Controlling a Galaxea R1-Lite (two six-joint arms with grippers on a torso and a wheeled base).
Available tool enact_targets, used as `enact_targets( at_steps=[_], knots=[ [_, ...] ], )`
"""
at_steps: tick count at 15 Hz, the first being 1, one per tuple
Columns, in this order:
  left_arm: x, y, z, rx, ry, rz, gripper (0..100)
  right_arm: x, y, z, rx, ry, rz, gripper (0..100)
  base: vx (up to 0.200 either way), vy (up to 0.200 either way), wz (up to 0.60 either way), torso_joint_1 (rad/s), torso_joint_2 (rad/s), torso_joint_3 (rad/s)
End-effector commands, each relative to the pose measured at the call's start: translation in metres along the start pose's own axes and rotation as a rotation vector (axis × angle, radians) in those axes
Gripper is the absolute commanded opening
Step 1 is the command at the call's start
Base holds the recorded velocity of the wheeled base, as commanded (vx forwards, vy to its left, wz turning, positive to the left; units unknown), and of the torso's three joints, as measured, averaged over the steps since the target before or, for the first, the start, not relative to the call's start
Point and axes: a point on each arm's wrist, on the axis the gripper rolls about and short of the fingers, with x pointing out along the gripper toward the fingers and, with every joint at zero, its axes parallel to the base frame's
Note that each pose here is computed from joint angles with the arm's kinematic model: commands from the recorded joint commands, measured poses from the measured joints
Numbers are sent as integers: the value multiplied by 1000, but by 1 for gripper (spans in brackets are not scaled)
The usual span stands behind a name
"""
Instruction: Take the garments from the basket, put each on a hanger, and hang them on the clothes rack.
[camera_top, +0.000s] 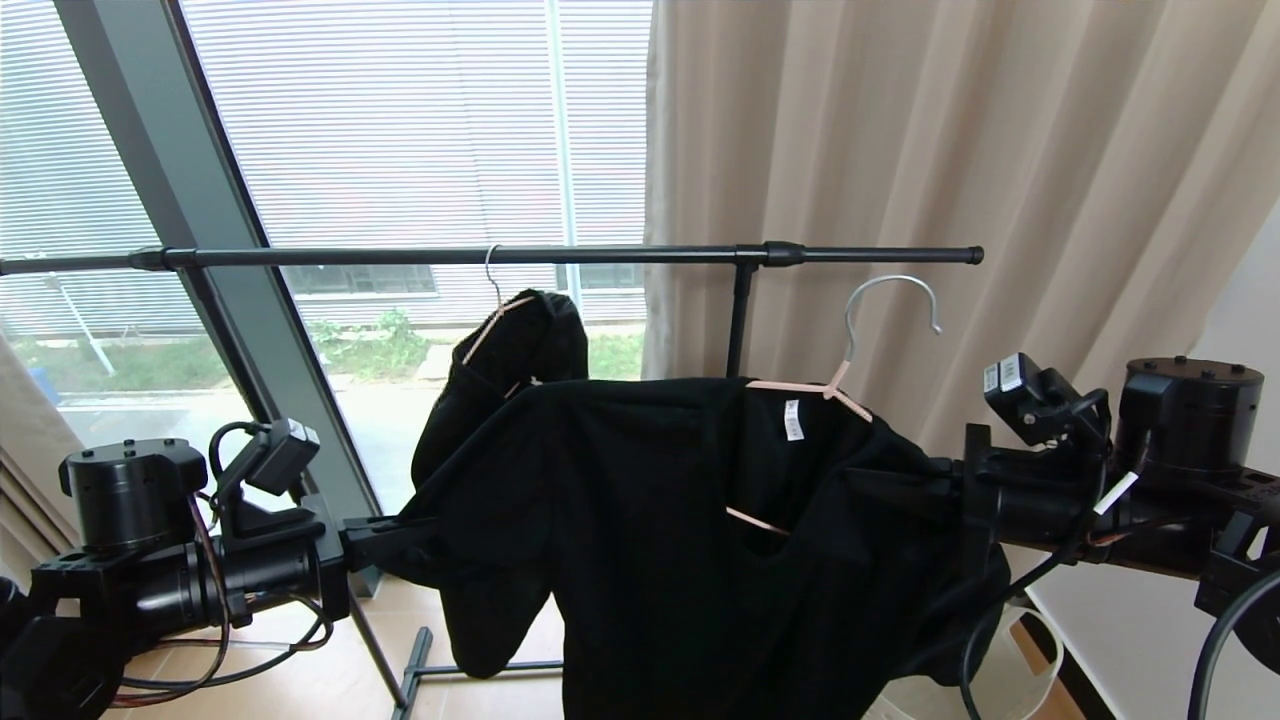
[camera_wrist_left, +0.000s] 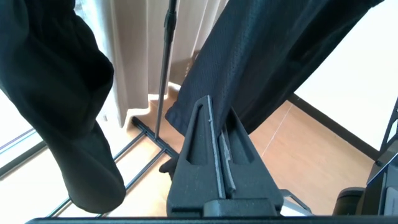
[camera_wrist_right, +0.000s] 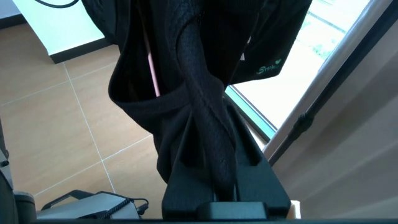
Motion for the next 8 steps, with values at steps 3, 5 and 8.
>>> enact_targets(
  at_steps=[3, 5, 8],
  knots=[
    [1, 1, -1, 26, -18, 3, 0, 0, 0, 1, -4, -2, -1, 0, 0, 0, 0, 0, 0, 0],
    [1, 1, -3, 48, -37, 5, 0, 0, -1, 1, -2, -2, -4, 0, 0, 0, 0, 0, 0, 0],
    [2, 0, 7, 26, -103, -1, 100, 2, -2, -1, 1, 4, -1, 0, 0, 0, 0, 0, 0, 0]
  ],
)
